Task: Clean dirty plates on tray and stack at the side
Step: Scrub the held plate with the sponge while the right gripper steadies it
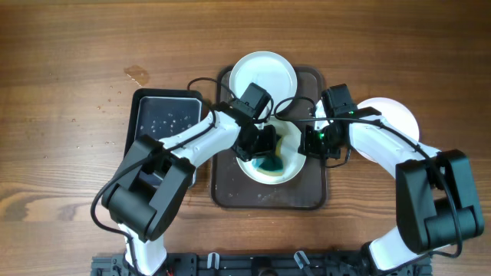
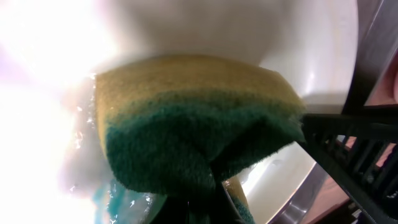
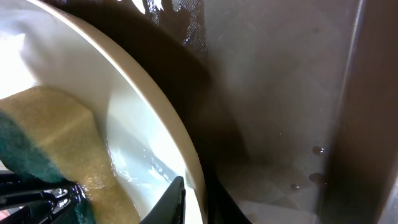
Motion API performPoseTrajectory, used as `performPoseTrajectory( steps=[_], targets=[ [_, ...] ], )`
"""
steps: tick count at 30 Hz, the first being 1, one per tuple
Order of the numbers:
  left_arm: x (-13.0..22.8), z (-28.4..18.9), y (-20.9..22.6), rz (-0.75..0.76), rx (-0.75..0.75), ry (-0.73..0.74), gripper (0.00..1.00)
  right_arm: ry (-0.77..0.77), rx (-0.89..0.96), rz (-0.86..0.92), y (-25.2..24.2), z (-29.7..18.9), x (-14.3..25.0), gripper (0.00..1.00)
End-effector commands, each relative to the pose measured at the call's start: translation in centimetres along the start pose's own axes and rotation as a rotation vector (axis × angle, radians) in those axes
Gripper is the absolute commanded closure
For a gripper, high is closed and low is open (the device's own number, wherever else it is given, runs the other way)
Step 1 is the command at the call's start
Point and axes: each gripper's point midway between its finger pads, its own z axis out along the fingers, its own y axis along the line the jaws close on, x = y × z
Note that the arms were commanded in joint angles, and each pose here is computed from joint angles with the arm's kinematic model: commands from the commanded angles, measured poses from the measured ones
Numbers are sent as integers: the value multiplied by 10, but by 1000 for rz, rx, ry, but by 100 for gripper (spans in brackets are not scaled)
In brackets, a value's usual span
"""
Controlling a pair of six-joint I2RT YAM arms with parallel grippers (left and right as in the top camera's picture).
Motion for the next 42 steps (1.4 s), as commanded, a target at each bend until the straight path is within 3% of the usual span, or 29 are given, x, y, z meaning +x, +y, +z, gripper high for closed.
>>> performPoseTrajectory(
  steps=[1,4,11,15,20,26,28,30,33,34,42],
  targets=[
    [-7,-4,80,-48,-375,-79,96,20,99,32,-23,10,6,85],
    [-12,-25,118,-82,-552,-117,96,20,99,32,-23,10,6,85],
    [-23,-35,128,-90,-572,-144,96,20,100,31,-23,10,7,86],
    [-32,-59,151,-125,-741,-235,96,20,100,31,-23,10,7,88],
    [-34,-59,151,-121,-747,-243,96,21,100,31,-23,10,7,88],
    [-41,-77,165,-155,-855,-331,96,21,100,31,-23,10,7,88],
    [-39,-63,153,-162,-764,-295,96,22,100,31,-23,10,7,88],
    [-32,-38,125,-179,-565,-207,96,22,100,31,-23,10,7,90],
    [-19,-5,46,-137,-115,-38,96,22,100,24,-23,10,7,94],
    [-18,-3,30,-116,-46,-24,96,23,100,17,-23,10,7,96],
    [-9,15,-13,2,53,-27,96,29,102,8,-24,10,9,96]
  ],
)
